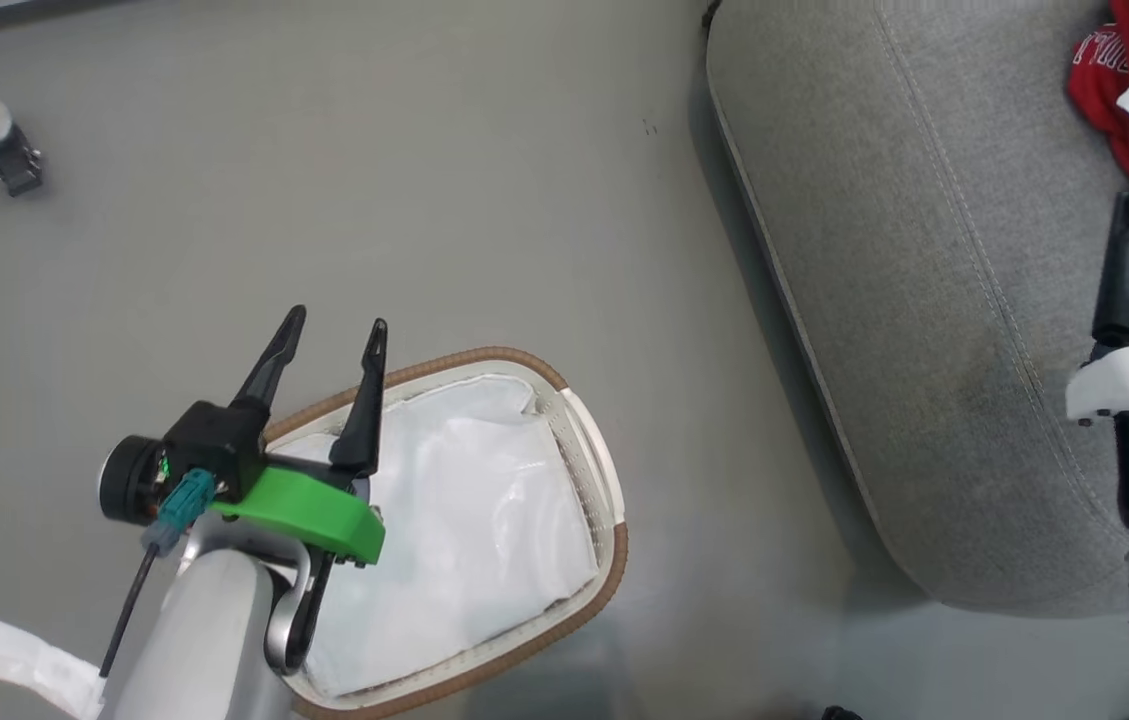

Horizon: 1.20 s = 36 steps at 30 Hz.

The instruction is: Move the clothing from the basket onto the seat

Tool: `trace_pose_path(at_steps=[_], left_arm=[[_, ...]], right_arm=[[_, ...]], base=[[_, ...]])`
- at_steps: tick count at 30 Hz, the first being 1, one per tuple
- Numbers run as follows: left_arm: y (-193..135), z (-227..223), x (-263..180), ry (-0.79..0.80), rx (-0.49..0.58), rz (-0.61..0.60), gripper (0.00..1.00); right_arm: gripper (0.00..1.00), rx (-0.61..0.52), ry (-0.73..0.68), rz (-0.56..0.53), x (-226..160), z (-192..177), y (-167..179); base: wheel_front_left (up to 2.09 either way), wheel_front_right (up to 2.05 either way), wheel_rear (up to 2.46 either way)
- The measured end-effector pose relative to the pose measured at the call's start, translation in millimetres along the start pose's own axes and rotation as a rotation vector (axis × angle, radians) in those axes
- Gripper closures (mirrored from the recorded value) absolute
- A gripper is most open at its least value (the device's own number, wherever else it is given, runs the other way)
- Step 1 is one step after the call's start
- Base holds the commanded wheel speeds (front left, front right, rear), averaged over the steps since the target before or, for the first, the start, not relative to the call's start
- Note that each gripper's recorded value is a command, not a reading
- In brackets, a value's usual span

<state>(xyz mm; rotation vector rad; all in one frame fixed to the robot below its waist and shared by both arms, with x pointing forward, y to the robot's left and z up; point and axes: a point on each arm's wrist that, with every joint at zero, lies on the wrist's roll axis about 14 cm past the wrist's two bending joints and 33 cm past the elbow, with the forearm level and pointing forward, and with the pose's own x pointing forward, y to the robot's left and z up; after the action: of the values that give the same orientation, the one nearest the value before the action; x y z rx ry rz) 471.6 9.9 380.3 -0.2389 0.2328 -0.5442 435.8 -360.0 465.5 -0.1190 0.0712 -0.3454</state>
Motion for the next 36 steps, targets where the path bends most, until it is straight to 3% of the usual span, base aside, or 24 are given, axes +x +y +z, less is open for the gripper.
trace_pose_path(at_steps=[13,19,26,36], left_arm=[[68,42,-72,-0.088,0.051,0.304,0.0],[86,56,-102,-0.117,0.077,0.396,0.0],[95,64,-133,-0.138,0.082,0.469,0.0],[94,72,-165,-0.168,0.082,0.518,0.0]], right_arm=[[0.0,0.181,-0.02,0.3,-15,15,134],[0.0,0.215,-0.036,0.412,-25,28,178],[0.0,0.231,-0.048,0.485,-42,39,202],[0.0,0.294,-0.034,0.517,-74,42,207]], base=[[0.0,0.0,0.0],[0.0,0.0,0.0],[0.0,0.0,0.0],[0.0,0.0,0.0]])
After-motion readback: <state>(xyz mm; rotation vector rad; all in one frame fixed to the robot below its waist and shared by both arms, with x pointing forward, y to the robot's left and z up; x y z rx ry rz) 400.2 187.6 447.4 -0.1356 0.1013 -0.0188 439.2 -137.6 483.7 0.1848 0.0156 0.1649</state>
